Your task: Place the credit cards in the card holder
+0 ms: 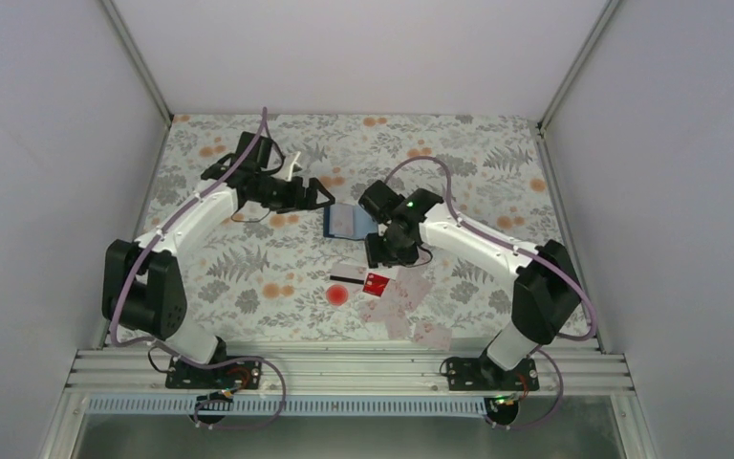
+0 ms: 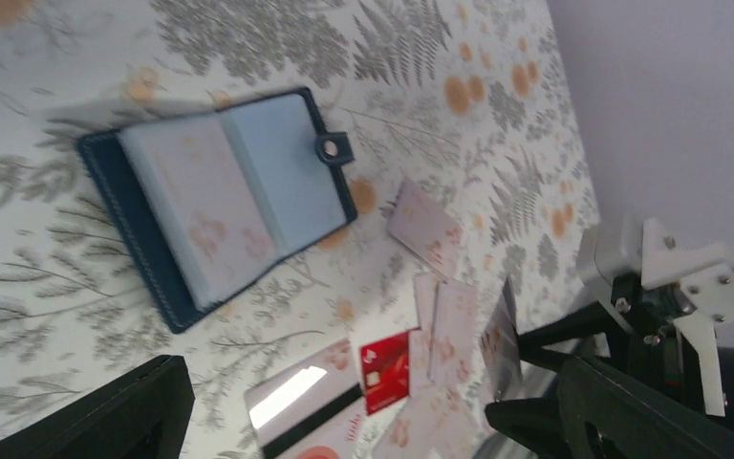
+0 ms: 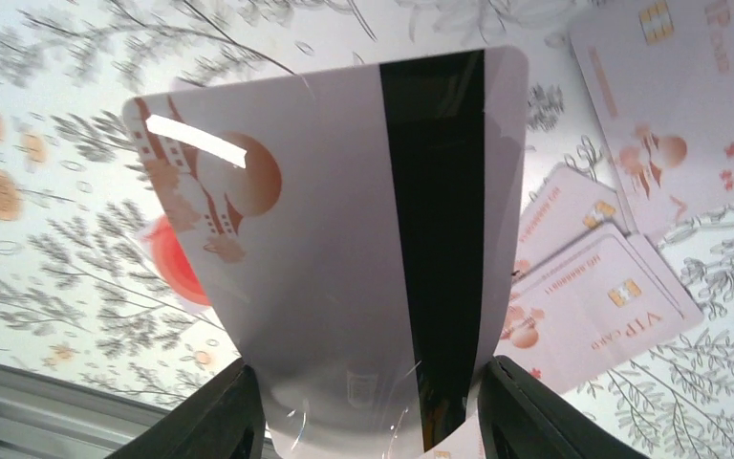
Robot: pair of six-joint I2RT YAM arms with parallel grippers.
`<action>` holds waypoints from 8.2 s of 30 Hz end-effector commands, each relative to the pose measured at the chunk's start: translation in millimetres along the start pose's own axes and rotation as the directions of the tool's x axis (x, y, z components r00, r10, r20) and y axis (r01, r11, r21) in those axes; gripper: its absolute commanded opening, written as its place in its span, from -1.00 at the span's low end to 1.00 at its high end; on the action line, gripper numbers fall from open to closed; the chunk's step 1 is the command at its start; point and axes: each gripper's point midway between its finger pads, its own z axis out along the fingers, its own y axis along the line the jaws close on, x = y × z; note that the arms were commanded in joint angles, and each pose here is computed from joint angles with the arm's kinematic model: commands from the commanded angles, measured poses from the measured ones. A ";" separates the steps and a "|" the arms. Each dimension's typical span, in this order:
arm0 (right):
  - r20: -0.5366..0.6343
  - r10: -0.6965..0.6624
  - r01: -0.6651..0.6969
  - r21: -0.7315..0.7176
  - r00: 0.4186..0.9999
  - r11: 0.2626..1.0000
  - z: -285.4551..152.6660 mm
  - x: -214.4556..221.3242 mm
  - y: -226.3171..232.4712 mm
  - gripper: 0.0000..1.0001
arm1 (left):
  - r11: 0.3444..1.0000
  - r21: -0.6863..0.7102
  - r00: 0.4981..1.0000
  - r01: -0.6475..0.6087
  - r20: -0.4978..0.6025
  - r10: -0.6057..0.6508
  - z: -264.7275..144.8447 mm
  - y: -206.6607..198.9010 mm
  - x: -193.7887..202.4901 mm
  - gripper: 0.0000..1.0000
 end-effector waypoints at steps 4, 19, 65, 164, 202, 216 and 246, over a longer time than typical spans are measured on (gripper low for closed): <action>0.140 -0.080 0.094 -0.095 0.987 0.991 -38.5 -27.0 29.5 0.08 | 0.971 0.233 0.997 0.048 -0.067 -0.034 0.7 -37.1 1.8 0.88; 0.231 -0.123 0.171 -0.199 0.965 0.965 -70.1 -51.2 63.6 0.07 | 0.918 0.391 0.993 0.058 -0.116 -0.014 6.4 -57.9 3.8 0.56; 0.498 -0.112 0.484 -0.724 0.860 0.492 -226.8 -78.5 66.3 0.52 | 0.713 0.643 0.949 -0.279 0.068 0.309 -58.8 -172.9 -39.1 -0.95; 0.540 0.181 0.072 -0.414 0.822 0.908 -192.3 -169.7 -35.6 0.80 | 0.954 0.187 0.968 -0.233 0.141 0.208 -30.2 -98.4 -82.6 -0.95; 0.087 0.223 -0.179 -0.356 0.971 0.917 49.1 -154.8 -55.2 0.53 | 0.986 0.020 0.932 0.165 -0.330 -0.149 124.0 60.9 8.3 -0.95; 0.048 0.225 -0.192 -0.369 0.973 0.910 64.6 -159.2 -49.8 0.43 | 0.982 -0.002 0.917 0.186 -0.358 -0.175 133.3 69.9 10.1 -0.95; -0.009 0.140 -0.134 -0.361 0.990 0.923 91.7 -155.8 -39.8 -0.39 | 0.964 0.006 0.890 0.265 -0.386 -0.242 140.8 73.8 15.8 -0.95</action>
